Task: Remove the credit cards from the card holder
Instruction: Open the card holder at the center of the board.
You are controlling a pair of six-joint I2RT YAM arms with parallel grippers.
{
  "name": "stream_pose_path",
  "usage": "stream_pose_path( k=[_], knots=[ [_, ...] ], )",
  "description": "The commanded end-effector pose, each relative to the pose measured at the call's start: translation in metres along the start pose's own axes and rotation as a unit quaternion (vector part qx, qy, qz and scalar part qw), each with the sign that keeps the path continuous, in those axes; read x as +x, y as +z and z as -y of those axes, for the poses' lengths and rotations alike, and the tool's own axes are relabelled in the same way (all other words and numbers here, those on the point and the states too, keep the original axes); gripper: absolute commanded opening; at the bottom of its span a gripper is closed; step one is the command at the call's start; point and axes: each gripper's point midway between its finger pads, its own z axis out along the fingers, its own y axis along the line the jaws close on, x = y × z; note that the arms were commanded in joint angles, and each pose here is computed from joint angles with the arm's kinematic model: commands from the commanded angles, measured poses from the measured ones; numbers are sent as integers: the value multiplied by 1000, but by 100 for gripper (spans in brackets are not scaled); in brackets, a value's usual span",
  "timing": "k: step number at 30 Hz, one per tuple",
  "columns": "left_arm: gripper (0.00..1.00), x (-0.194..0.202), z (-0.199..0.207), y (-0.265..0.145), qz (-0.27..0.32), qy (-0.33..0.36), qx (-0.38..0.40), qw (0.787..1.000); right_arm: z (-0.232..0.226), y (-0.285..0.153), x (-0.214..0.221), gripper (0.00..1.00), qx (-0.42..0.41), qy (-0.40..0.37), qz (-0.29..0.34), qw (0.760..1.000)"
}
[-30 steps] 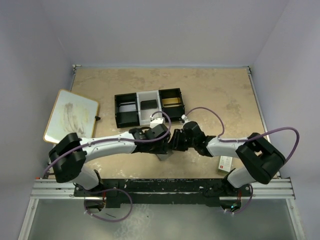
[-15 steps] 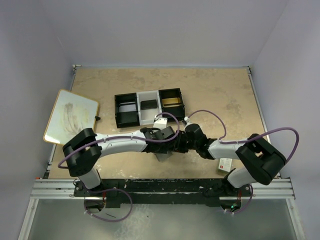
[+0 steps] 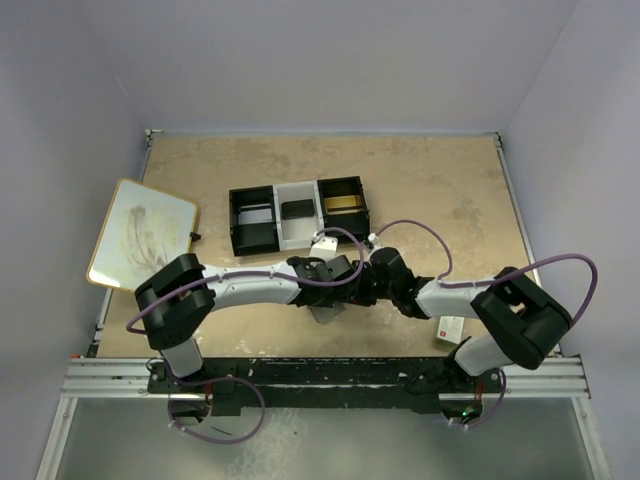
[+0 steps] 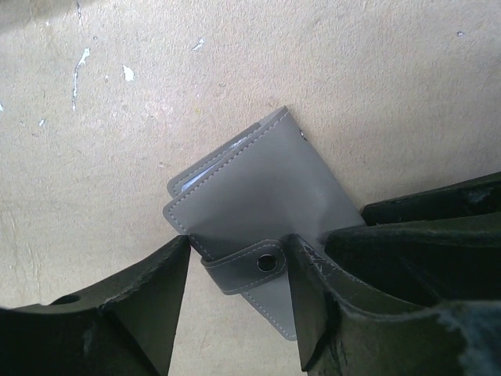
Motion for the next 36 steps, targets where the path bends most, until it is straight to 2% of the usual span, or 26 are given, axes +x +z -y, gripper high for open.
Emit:
stream_pose_path(
  k=[1,3,8,19,29,34,36],
  knots=[
    [51,3,14,-5,-5,-6,39,999,22,1,20,36,34,7,-34,999],
    [49,7,10,-2,-12,3,29,1000,22,1,19,36,34,7,-34,999],
    [30,16,-2,2,-17,10,6,1000,24,1,20,37,37,7,-34,999],
    [3,-2,3,-13,23,-20,44,999,26,5,18,37,40,6,-29,999],
    [0,-15,6,-31,58,-51,86,993,20,5,19,39,23,-2,-31,999],
    [0,-17,8,-34,63,-51,104,991,-20,-7,19,50,-96,-58,-28,993],
    [0,-16,8,-33,66,-51,103,991,-22,-8,24,53,-108,-67,-42,991]
  ],
)
